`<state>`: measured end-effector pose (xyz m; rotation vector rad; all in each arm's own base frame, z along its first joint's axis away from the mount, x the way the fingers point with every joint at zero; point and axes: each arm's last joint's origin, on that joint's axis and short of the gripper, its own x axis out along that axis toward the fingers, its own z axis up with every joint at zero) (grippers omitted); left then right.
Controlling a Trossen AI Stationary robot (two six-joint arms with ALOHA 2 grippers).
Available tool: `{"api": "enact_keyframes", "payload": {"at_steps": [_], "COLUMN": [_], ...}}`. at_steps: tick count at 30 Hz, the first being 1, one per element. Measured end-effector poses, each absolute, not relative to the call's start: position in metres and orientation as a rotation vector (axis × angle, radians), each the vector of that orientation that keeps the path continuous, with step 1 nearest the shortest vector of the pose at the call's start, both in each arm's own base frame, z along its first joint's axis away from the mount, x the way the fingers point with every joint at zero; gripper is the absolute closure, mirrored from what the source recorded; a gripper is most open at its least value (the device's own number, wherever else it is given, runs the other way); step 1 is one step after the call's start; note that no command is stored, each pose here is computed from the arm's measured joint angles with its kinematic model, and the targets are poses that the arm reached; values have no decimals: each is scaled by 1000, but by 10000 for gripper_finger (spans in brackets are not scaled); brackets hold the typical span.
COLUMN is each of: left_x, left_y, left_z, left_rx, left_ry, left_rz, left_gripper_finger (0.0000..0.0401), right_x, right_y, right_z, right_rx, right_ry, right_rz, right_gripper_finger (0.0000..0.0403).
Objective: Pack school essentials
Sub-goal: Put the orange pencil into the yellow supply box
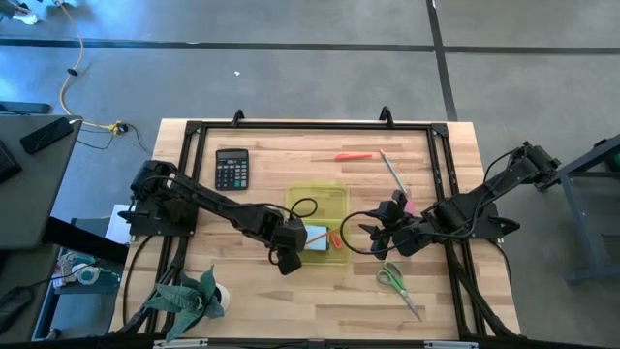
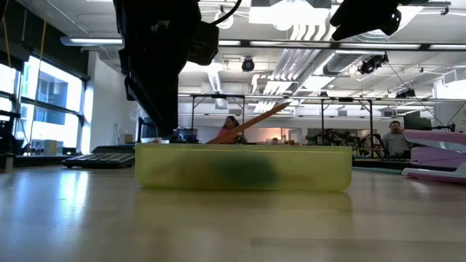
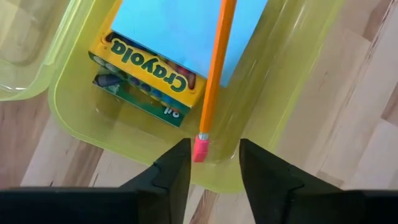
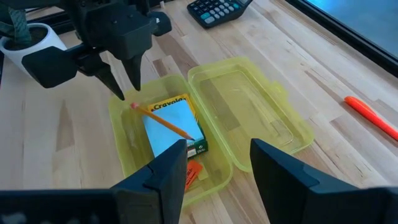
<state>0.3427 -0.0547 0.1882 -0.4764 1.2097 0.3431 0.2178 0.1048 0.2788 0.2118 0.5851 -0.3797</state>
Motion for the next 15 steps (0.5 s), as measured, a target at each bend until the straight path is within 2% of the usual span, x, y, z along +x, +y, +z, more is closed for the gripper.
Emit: {"api": "enact_keyframes", "payload": {"at_steps": [7,15], "left_x": [344,353], "left_y": [-52,-55], "left_z": [189,203], "left_rx": [-449,-352], "left_ry": [1201,1159], "left_rz": [323,226], "left_gripper_finger": [257,274], "right_x": [218,218], "right_y": [105,105], "right_z": [279,279], "right_rx": [210,164], "right_ry": [585,588], "right_rz": [-379,-361], "right_gripper_finger": [238,238]}}
